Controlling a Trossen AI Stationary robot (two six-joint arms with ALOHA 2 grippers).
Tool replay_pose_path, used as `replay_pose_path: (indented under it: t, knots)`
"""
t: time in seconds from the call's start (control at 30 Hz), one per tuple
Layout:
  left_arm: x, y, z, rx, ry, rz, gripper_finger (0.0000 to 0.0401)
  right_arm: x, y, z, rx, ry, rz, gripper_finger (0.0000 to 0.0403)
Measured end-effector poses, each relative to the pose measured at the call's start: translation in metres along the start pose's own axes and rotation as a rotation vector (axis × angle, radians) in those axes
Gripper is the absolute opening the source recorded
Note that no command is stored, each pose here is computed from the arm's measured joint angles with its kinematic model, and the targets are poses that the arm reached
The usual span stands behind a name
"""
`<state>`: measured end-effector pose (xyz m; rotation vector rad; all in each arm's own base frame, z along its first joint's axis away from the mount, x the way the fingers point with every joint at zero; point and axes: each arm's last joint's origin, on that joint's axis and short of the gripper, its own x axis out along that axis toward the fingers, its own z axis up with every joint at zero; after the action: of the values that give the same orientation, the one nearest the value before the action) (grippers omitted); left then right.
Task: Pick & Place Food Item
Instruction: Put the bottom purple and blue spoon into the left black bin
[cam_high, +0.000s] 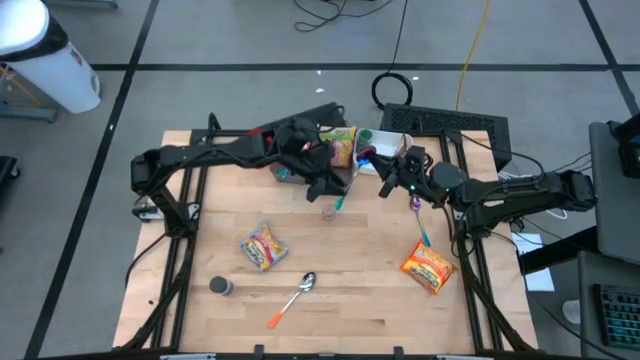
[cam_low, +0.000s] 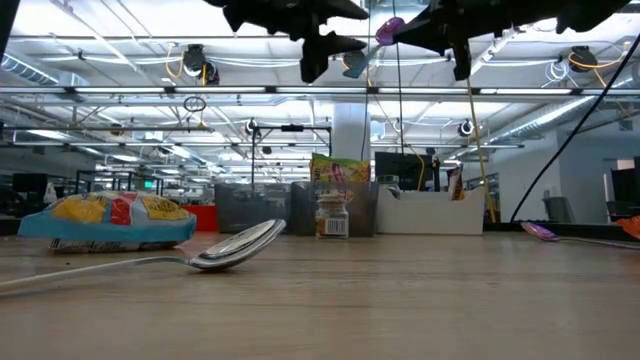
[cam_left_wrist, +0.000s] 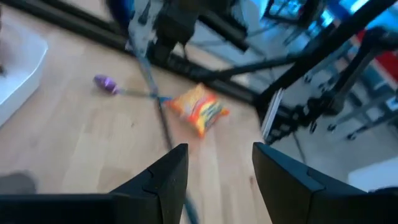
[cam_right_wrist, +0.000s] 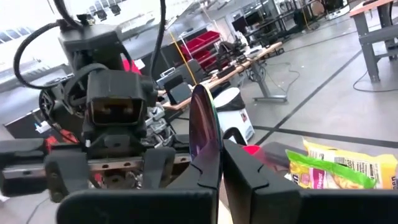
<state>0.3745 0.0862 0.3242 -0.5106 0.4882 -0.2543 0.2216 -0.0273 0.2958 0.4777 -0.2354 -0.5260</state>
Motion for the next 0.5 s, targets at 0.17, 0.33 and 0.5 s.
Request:
replay_pose_path:
  t: [0.17, 0.33, 0.5]
  knots:
    - [0.008, -0.002, -0.005, -0.01, -0.038, 0.03, 0.0186, 0.0, 0.002, 0.004, -0.007, -0.032, 0.02, 0.0]
    - [0.013, -0.003, -0.013, -0.057, -0.029, 0.062, 0.0186, 0.001, 0.002, 0.004, -0.015, -0.024, 0.063, 0.0]
    - [0.017, -0.007, -0.016, -0.052, -0.048, 0.132, 0.0186, 0.001, 0.002, 0.004, -0.006, -0.023, 0.07, 0.0]
